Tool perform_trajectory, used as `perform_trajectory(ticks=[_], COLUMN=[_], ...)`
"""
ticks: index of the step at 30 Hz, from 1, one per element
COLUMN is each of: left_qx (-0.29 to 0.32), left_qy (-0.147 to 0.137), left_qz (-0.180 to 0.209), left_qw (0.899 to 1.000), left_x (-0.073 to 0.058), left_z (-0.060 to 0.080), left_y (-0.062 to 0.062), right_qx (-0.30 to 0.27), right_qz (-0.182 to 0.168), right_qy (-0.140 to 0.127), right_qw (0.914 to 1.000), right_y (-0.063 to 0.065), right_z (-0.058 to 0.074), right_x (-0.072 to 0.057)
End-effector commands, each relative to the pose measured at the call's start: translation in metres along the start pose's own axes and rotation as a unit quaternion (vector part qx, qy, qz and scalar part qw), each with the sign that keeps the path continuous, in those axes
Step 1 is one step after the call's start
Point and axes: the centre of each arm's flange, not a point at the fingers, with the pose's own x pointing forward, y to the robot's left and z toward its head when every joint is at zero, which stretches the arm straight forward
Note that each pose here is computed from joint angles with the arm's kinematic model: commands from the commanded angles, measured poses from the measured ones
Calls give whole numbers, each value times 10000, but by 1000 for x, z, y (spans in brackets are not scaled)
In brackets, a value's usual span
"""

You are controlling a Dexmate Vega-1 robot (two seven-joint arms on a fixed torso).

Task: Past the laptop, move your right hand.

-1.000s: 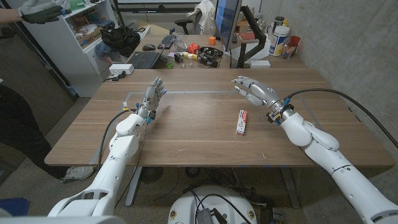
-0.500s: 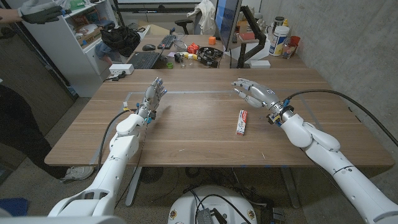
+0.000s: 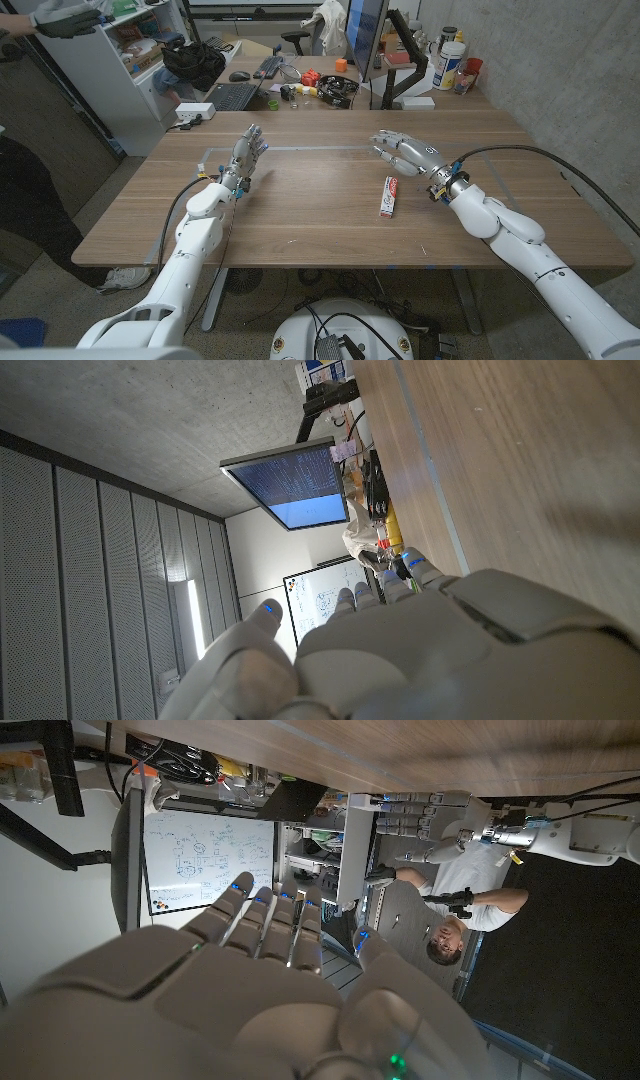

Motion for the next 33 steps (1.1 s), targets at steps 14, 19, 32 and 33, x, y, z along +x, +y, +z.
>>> perform_trajectory(ticks=[14,19,32,33], left_qx=[-10,-17,-31,-30], left_qy=[40,43,41,41], left_qz=[33,28,20,22], left_qw=[10000,10000,10000,10000], left_x=[-4,-4,-3,-2], left_z=[-3,-3,-4,-4], left_y=[8,8,5,4], right_qx=[-117,-185,-304,-318], right_qz=[193,240,353,358], right_qy=[-72,-74,-76,-87], right_qw=[9997,9995,9989,9988], right_y=[10,11,15,15], right_z=[6,6,6,6], right_x=[8,7,5,5])
